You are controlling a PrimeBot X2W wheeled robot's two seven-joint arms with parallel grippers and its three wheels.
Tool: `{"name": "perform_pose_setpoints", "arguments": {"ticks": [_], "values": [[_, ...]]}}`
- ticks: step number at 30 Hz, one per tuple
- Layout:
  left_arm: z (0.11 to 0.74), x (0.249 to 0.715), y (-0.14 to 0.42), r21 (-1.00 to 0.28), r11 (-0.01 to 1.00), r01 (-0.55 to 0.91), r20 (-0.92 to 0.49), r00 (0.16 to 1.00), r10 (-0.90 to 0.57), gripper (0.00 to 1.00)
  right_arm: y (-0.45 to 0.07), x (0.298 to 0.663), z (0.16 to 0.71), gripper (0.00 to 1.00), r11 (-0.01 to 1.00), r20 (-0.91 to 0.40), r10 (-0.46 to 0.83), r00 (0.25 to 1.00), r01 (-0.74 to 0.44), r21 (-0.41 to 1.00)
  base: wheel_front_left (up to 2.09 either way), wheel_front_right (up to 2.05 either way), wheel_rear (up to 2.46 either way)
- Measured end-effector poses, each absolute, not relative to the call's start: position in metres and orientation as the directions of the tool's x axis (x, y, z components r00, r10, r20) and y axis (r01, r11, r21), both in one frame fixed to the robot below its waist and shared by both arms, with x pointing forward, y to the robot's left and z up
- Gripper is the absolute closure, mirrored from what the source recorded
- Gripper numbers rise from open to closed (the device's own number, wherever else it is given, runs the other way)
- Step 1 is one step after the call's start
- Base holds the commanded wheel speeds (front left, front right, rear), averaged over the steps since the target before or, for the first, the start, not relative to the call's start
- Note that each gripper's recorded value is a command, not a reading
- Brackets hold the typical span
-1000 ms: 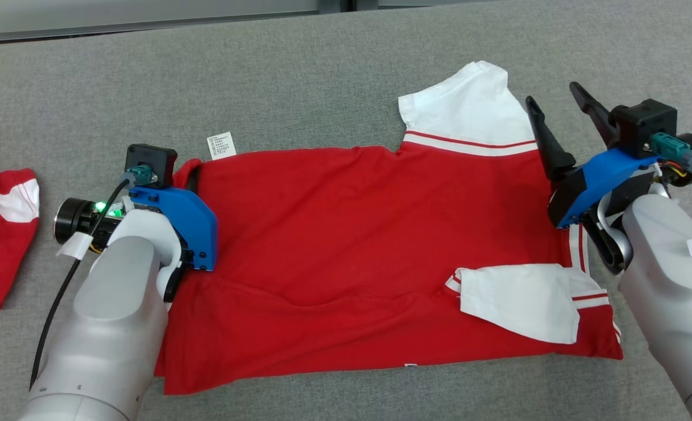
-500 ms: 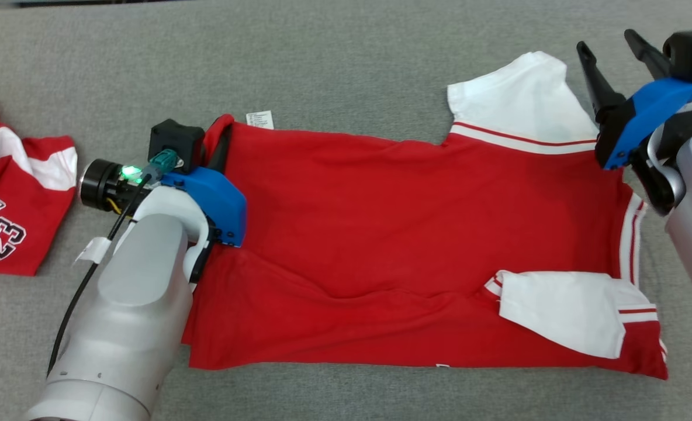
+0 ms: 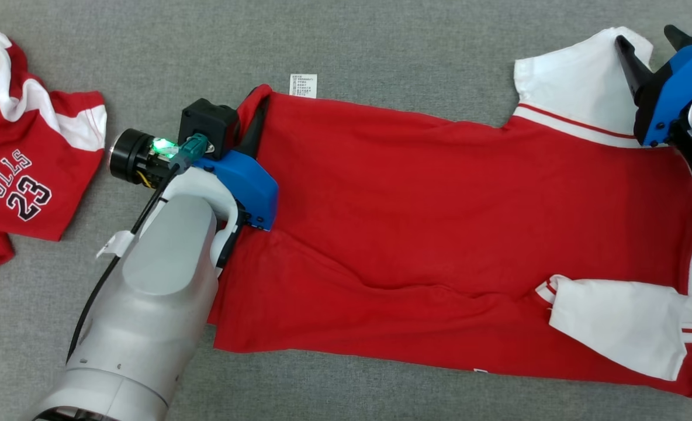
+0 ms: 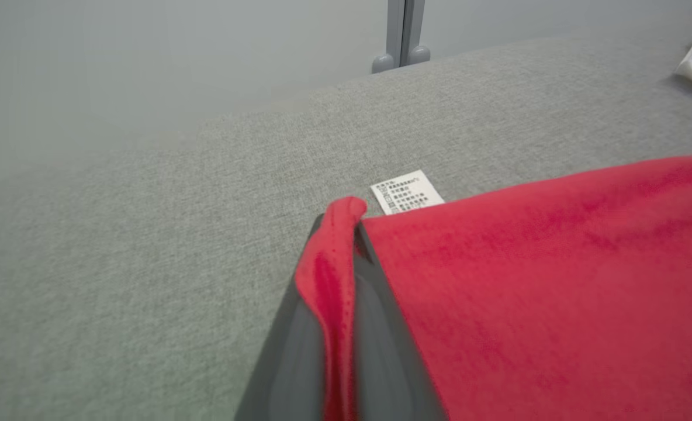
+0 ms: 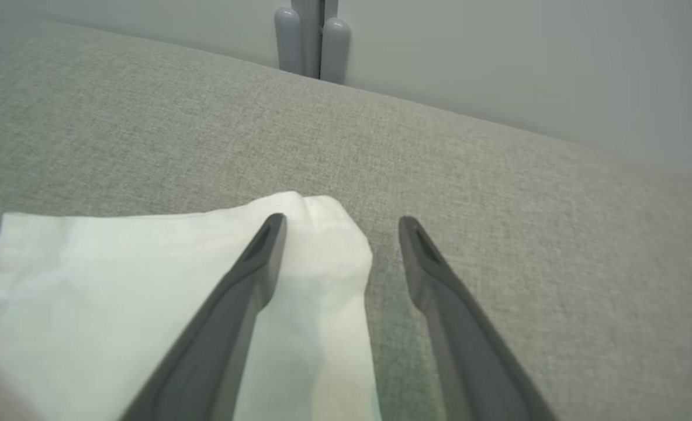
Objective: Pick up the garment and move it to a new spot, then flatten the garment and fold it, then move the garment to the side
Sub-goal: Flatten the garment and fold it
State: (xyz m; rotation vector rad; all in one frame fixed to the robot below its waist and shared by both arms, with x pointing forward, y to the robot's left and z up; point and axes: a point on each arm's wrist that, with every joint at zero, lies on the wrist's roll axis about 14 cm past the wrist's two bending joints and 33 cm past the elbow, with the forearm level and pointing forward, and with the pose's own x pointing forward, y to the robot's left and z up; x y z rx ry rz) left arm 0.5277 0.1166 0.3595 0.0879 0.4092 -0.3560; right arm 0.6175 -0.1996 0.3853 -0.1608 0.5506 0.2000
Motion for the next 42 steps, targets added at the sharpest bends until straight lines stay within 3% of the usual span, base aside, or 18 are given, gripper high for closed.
{"name": "perform_pose_setpoints", "arguments": {"ticks": [9,10,12,17,27,42], "values": [[0.354,0.530,0.115,-0.003,0.937,0.350,-0.402,0.857,-0.322,1.00,-0.197,0.615,0.360,0.00,0.968,-0.624,0.141,0.768,-0.238,-0.074,0.00,0.00,0.00],[0.353,0.531,0.115,-0.005,0.937,0.349,-0.401,0.858,-0.322,1.00,-0.197,0.615,0.358,0.66,0.970,-0.633,0.141,0.761,-0.235,-0.066,0.00,0.00,0.00],[0.353,0.532,0.114,-0.006,0.937,0.349,-0.400,0.858,-0.322,1.00,-0.195,0.615,0.358,1.00,0.974,-0.639,0.146,0.755,-0.225,-0.043,0.00,0.00,0.00],[0.354,0.534,0.112,-0.011,0.939,0.345,-0.388,0.864,-0.322,1.00,-0.196,0.618,0.364,1.00,0.974,-0.609,0.154,0.778,-0.222,-0.038,0.00,0.00,0.00],[0.371,0.533,0.114,-0.010,0.948,0.318,-0.344,0.889,-0.302,1.00,-0.202,0.619,0.421,1.00,0.978,-0.385,0.171,0.907,-0.203,-0.042,0.00,0.00,0.00],[0.402,0.520,0.102,-0.023,0.947,0.319,-0.254,0.915,-0.314,1.00,-0.193,0.557,0.473,1.00,0.961,-0.155,0.273,0.950,-0.277,-0.009,0.00,0.00,0.00]]}}
